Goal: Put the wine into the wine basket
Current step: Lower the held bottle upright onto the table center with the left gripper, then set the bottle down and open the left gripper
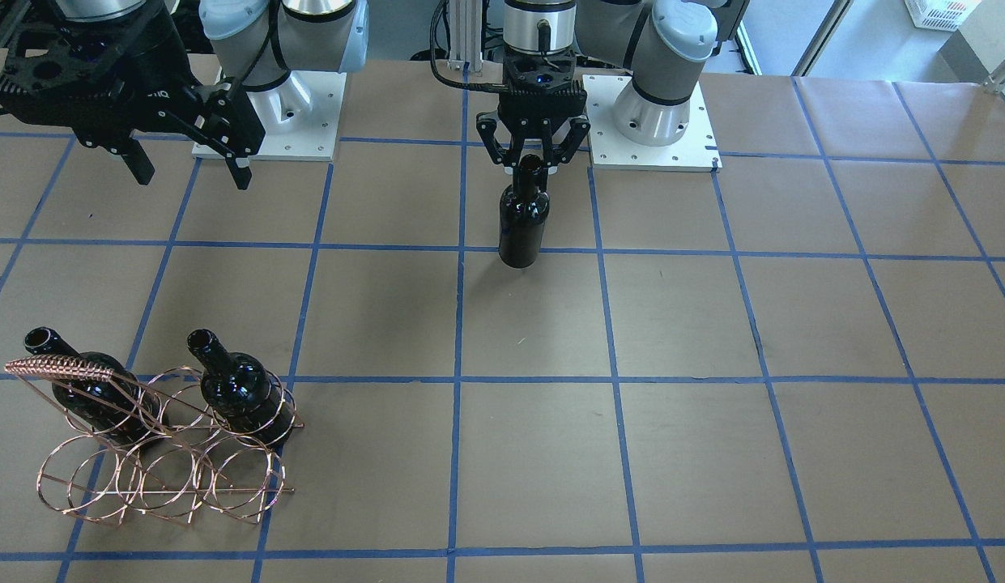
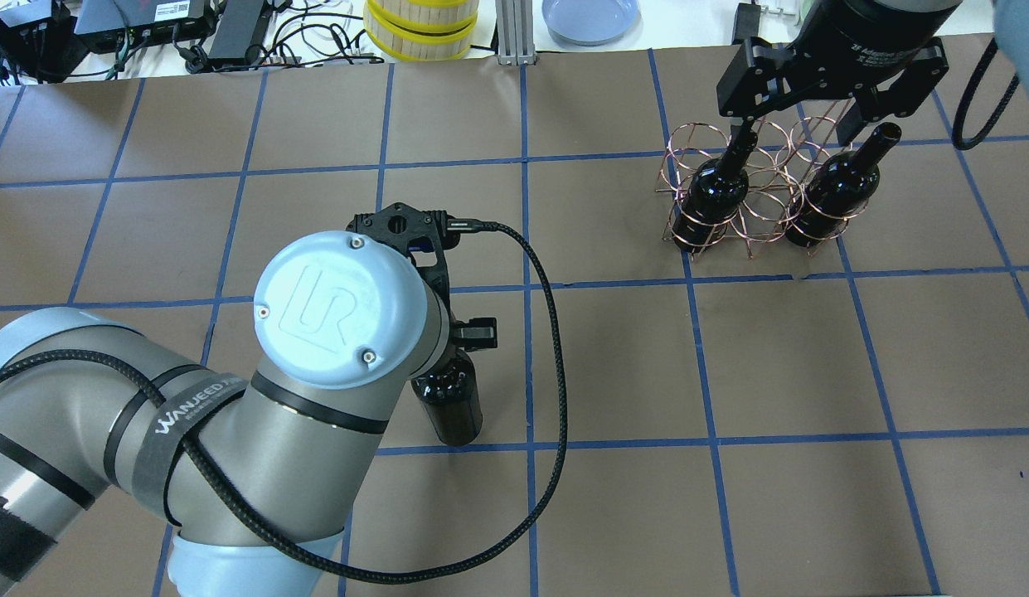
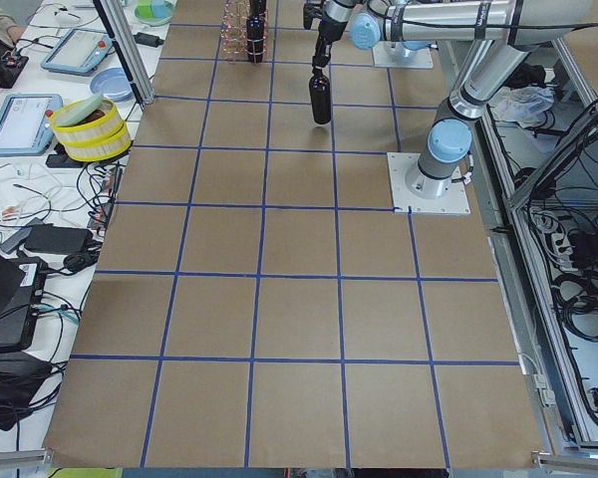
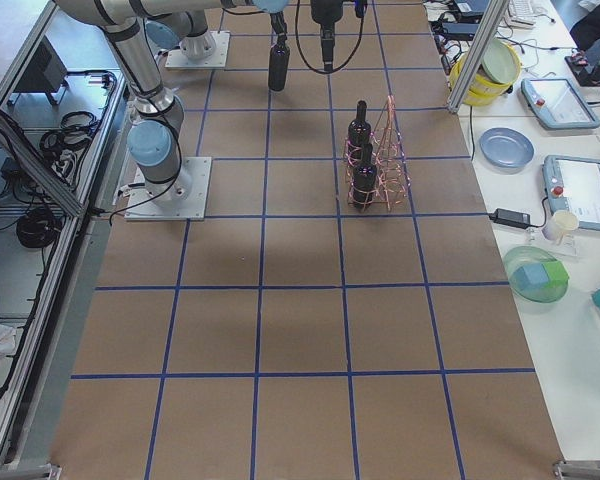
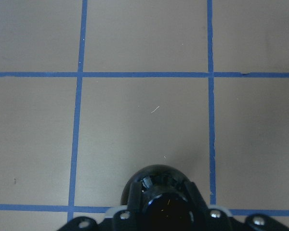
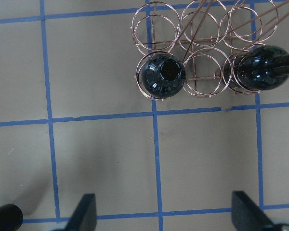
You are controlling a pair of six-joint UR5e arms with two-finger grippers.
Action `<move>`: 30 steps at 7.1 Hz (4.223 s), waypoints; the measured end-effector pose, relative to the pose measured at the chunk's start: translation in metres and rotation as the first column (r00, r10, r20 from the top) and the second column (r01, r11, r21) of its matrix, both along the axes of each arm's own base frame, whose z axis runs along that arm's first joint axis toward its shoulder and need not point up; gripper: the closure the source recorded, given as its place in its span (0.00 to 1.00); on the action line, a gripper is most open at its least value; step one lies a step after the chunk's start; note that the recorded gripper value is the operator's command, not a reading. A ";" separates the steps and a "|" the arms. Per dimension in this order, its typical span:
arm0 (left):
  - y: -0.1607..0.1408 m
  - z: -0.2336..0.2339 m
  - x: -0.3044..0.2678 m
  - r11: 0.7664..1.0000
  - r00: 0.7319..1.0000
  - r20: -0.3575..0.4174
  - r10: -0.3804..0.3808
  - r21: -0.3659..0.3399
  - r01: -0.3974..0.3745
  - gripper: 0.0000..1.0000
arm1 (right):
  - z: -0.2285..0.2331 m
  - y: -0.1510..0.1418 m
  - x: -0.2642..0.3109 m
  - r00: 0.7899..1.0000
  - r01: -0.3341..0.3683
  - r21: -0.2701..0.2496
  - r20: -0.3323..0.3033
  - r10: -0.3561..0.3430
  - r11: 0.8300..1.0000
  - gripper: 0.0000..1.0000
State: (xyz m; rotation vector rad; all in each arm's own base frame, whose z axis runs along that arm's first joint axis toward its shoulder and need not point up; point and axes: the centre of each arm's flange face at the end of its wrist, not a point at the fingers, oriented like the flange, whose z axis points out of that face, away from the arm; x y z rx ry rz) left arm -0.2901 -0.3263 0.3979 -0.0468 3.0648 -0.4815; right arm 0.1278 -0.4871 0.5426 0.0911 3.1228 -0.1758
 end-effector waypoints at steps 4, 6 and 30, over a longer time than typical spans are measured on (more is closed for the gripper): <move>0.000 0.004 0.005 0.997 0.997 0.060 0.055 -0.056 -0.052 1.00 | 0.000 0.000 0.000 1.000 0.001 0.000 0.000 -0.001 1.000 0.00; -0.005 0.003 0.006 0.996 0.997 0.050 0.059 -0.066 -0.056 1.00 | 0.000 0.000 0.000 1.000 0.001 0.000 -0.001 -0.001 1.000 0.00; -0.026 -0.029 0.009 0.997 0.997 0.026 0.079 -0.017 -0.078 0.82 | 0.000 0.001 0.000 1.000 0.001 0.000 0.000 -0.001 1.000 0.00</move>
